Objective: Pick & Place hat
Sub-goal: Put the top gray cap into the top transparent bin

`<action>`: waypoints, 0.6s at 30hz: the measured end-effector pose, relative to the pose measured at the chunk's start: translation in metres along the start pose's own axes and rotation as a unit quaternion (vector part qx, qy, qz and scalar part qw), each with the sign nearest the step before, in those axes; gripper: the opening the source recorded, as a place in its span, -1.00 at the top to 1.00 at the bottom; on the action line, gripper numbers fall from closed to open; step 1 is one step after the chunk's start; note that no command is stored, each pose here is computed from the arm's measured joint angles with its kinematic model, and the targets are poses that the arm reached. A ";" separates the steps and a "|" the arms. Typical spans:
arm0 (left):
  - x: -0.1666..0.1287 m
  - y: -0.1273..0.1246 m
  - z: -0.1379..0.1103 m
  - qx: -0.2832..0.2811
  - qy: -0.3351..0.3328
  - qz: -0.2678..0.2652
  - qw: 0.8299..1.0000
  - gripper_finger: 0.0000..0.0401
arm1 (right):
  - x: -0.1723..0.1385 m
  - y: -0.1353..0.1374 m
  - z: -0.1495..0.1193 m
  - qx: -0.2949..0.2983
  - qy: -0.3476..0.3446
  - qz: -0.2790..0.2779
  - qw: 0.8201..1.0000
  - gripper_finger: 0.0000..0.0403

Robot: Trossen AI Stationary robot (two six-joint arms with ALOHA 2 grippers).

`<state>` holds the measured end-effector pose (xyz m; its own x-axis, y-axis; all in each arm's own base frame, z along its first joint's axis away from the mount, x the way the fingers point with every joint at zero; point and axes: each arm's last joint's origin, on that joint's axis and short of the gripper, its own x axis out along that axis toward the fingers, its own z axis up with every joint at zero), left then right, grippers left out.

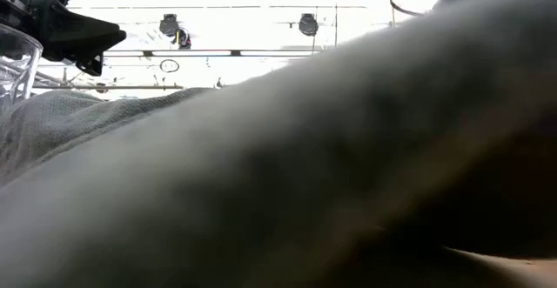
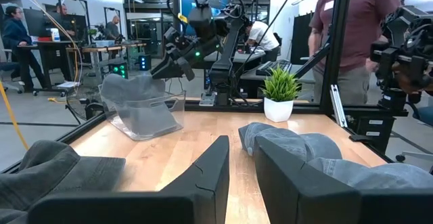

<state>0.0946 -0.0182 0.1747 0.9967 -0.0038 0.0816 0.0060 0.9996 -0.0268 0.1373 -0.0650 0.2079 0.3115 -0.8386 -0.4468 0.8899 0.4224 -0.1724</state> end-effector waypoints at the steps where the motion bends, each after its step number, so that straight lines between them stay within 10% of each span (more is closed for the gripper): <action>1: 0.000 0.000 0.000 0.000 0.000 0.000 1.000 0.62 | 0.000 0.000 0.001 -0.001 -0.006 0.002 1.000 0.22; 10: 0.000 0.000 0.000 0.000 0.000 0.000 1.000 0.62 | -0.002 0.006 0.023 -0.007 -0.091 0.027 0.995 0.04; 18: 0.000 0.000 0.000 0.000 0.000 0.000 1.000 0.62 | -0.015 0.013 0.052 -0.013 -0.100 0.177 0.979 0.25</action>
<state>0.0946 -0.0182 0.1748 0.9967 -0.0037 0.0815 0.0059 0.9996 -0.0268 0.1617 -0.0651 0.2584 0.6598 -0.6884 -0.3013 0.7070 0.7045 -0.0614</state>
